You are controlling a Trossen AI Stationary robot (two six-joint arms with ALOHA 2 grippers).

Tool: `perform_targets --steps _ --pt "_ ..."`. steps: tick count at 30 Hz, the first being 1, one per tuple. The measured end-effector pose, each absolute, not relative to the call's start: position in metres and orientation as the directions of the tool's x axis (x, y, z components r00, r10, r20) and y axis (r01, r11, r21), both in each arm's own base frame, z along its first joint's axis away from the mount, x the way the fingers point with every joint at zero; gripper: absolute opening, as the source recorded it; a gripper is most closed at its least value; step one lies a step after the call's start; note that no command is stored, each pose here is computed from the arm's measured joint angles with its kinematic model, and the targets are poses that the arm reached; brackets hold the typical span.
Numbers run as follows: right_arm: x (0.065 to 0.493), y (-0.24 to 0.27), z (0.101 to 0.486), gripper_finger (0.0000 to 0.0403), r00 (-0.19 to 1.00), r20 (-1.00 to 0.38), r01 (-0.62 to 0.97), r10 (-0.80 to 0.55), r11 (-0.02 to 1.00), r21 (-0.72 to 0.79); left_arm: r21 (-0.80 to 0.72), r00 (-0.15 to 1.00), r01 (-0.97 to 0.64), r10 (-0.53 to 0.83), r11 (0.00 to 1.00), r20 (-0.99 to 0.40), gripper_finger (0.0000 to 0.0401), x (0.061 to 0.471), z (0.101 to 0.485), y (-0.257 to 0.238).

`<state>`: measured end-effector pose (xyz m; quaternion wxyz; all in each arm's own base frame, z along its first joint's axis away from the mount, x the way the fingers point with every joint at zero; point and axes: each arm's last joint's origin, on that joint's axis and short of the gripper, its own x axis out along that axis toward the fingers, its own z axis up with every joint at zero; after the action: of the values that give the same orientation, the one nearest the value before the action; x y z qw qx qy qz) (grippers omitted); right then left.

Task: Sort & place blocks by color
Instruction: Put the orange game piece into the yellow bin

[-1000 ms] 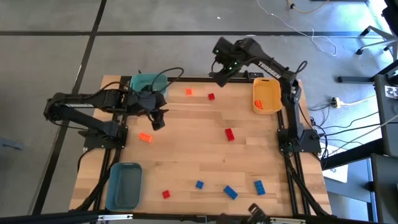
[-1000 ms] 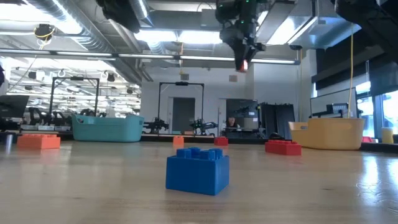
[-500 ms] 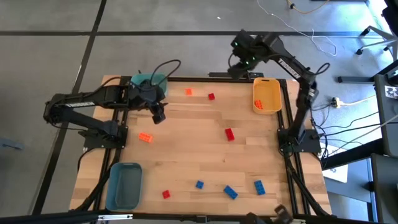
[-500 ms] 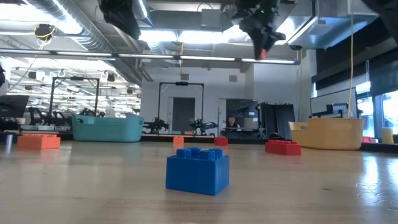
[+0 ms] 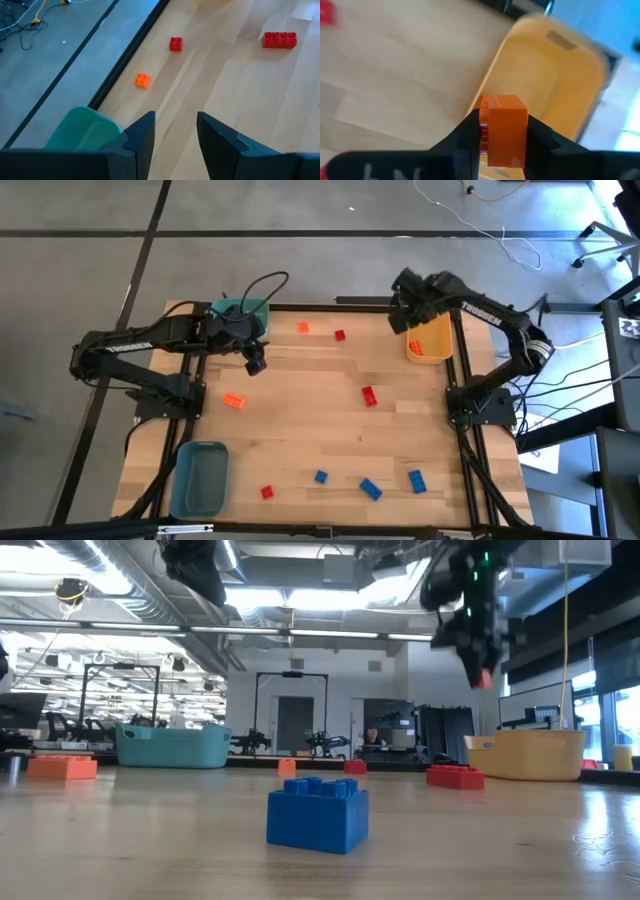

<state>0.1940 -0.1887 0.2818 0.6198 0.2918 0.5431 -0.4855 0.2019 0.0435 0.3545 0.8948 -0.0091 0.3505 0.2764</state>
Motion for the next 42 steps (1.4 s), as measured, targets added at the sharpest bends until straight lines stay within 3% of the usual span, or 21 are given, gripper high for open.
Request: perform_targets --steps 10,15,42 --pt "0.160 -0.192 0.199 0.0093 -0.140 -0.973 0.942 -0.183 0.277 -0.188 0.173 0.602 -0.505 0.488 0.846 -0.632 0.0139 0.202 0.355 0.043" --pt "0.150 -0.194 0.178 0.0093 -0.083 -0.983 0.964 -0.161 0.238 -0.120 0.171 0.602 -0.506 0.488 0.845 -0.632 0.0139 0.202 0.355 0.043" --pt "0.149 -0.195 0.171 0.0122 -0.062 -0.982 0.983 -0.176 0.161 -0.091 0.171 0.601 -0.506 0.488 0.845 -0.633 0.0139 0.202 0.355 0.043"
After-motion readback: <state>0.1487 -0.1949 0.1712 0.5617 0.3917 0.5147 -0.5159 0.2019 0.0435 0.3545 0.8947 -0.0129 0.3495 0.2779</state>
